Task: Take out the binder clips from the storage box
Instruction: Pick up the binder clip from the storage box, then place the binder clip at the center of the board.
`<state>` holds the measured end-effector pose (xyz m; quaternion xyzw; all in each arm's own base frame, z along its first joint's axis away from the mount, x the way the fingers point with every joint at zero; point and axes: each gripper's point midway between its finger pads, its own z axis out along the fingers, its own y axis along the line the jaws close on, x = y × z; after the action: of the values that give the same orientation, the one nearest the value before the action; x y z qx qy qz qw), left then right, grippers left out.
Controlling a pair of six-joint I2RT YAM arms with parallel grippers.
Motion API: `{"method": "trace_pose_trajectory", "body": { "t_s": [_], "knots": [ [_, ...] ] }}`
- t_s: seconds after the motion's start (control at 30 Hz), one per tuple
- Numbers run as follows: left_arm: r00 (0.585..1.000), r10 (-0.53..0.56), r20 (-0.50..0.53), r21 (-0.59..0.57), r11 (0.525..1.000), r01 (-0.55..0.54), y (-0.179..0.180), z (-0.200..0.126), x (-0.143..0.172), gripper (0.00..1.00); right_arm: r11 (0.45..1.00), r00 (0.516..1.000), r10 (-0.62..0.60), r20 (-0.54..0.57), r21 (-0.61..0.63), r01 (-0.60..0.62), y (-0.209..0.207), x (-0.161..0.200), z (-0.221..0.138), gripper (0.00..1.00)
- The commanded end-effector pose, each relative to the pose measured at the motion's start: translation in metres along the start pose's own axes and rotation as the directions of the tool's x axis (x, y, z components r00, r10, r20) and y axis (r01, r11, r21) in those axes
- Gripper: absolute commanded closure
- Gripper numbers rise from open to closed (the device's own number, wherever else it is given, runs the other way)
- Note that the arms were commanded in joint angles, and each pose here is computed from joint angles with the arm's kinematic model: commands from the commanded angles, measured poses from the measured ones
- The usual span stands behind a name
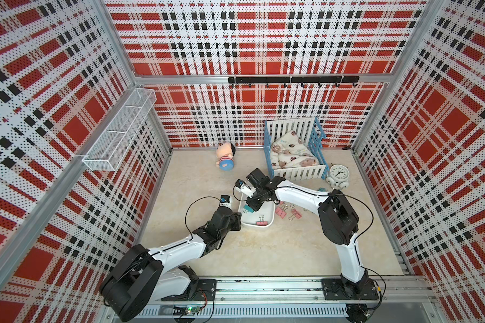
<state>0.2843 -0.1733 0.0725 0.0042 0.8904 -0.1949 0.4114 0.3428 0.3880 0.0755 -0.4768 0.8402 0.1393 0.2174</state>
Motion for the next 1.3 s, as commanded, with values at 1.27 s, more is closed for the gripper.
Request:
{"method": "trace_pose_trajectory", "body": {
  "t_s": [1.27],
  "knots": [
    [0.999, 0.044, 0.02, -0.01, 0.999, -0.044, 0.002, -0.01, -0.005, 0.66, 0.505, 0.795, 0.562, 0.229, 0.667, -0.549, -0.214, 0.188, -0.22, 1.0]
  ]
}}
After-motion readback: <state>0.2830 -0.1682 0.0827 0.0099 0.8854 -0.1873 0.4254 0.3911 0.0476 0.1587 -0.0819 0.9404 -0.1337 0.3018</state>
